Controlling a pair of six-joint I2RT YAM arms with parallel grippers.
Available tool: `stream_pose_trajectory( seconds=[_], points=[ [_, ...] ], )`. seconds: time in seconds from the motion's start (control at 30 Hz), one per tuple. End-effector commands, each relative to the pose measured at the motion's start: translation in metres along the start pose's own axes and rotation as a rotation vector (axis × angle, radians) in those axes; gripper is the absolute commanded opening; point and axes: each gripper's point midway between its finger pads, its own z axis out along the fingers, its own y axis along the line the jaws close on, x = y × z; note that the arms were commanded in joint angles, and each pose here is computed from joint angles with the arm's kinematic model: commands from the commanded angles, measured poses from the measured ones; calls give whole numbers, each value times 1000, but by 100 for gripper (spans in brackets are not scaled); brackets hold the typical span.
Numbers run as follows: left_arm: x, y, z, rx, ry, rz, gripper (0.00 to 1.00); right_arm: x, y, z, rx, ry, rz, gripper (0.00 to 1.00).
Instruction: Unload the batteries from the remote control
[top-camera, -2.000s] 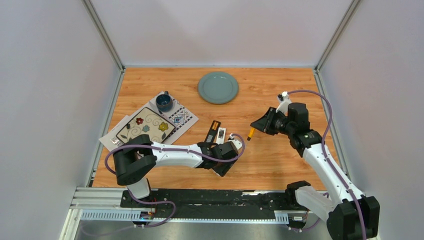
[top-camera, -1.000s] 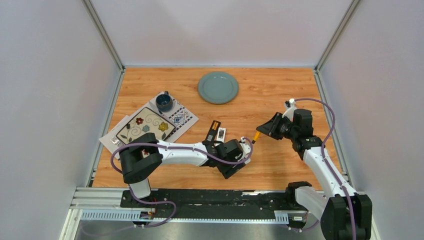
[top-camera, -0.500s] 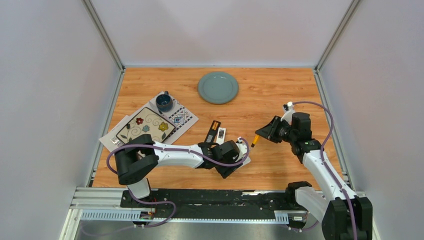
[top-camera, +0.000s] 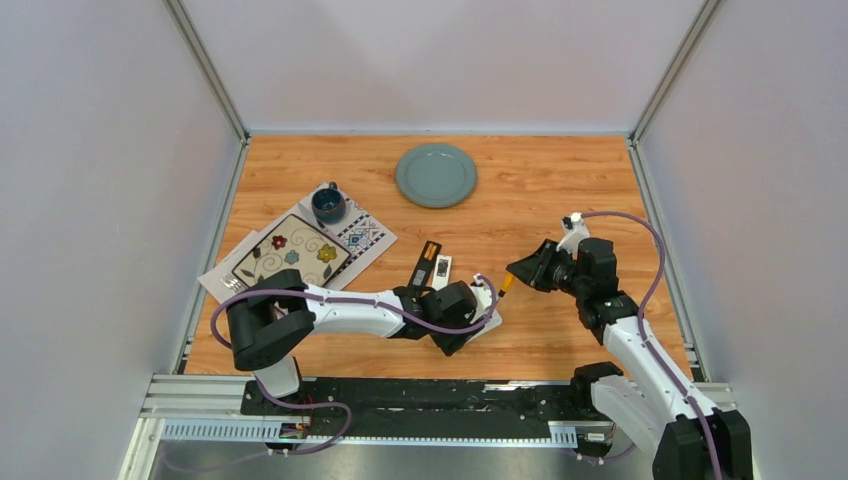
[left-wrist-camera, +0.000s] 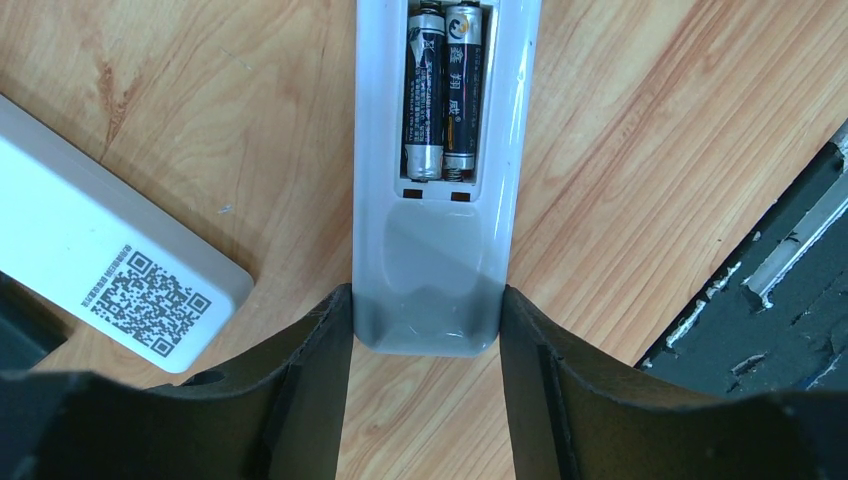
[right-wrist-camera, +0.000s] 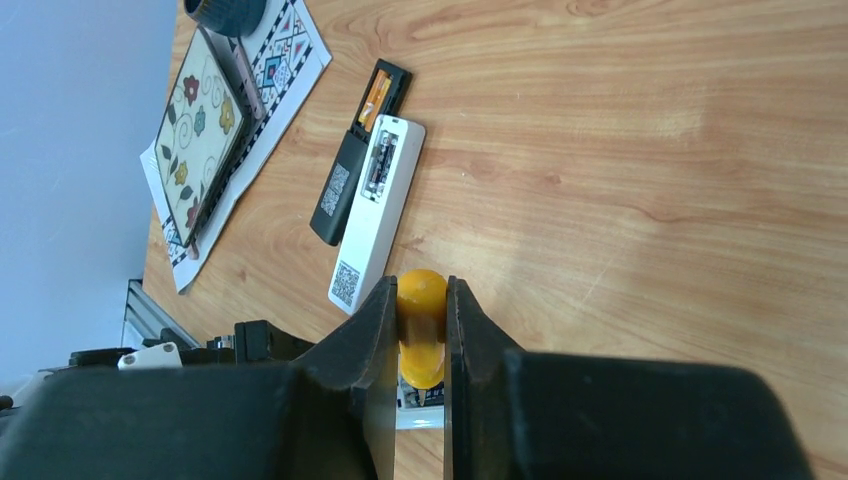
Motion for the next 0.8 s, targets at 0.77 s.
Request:
stream_pose_trajectory(
  seconds=[0.77],
  points=[
    [13,-7,-6,35,19,-38,6,1,9,11,81,-81,-240,0]
  ],
)
